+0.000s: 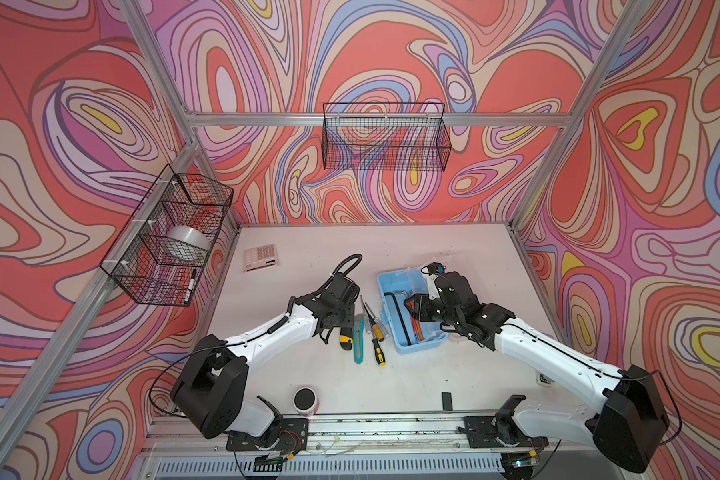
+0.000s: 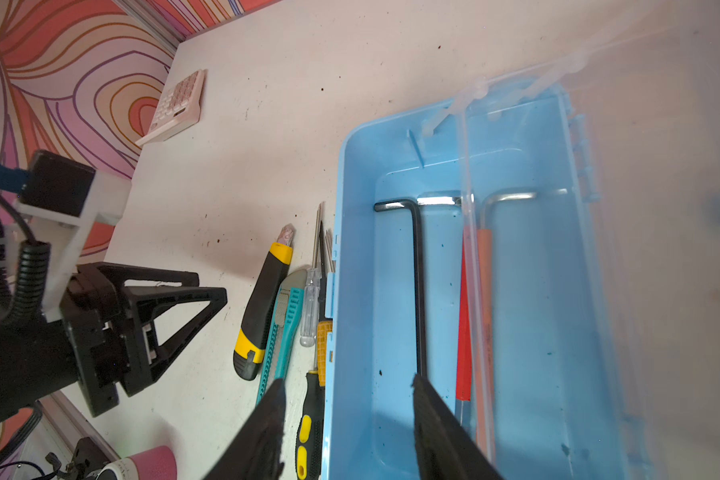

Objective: Pack the tool kit
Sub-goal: 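Move the left gripper back over the yellow-and-black utility knife, then lower the left gripper onto the yellow-and-black utility knife and grasp it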

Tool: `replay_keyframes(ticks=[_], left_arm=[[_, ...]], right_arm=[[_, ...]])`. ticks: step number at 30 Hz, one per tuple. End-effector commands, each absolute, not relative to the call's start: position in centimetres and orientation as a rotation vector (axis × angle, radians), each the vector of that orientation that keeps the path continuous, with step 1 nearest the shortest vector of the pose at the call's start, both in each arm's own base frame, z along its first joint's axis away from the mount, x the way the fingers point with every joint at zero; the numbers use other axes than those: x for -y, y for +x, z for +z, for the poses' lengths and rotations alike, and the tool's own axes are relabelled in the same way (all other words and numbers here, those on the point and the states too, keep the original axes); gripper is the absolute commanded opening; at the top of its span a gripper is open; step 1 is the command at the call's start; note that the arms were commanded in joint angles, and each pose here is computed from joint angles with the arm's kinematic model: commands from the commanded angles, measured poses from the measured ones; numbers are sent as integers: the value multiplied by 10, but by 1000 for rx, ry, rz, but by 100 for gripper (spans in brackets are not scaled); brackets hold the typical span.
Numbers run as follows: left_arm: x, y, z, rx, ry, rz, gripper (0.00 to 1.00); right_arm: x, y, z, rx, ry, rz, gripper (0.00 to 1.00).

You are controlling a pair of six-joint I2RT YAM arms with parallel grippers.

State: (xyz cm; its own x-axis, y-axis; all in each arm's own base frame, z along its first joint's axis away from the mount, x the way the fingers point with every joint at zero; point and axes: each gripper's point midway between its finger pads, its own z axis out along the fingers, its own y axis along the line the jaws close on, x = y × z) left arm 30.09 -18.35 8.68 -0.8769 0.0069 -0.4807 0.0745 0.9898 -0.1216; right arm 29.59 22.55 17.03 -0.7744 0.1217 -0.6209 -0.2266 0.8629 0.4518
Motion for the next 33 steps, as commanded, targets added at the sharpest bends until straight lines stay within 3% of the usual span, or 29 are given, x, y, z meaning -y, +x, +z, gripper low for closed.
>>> replay_keyframes(ticks=[1,17,33], left_arm=[[183,295,72,-2684,88,-184,54],[187,289,28,-2780,75,-171,52],[177,293,18,-2792,82,-57,50]], right_arm=[[-231,298,169,-2360,-82,691,50],[-232,302,157,-2385,-77,672,50],[-231,303,146,-2415,-80,644,49]])
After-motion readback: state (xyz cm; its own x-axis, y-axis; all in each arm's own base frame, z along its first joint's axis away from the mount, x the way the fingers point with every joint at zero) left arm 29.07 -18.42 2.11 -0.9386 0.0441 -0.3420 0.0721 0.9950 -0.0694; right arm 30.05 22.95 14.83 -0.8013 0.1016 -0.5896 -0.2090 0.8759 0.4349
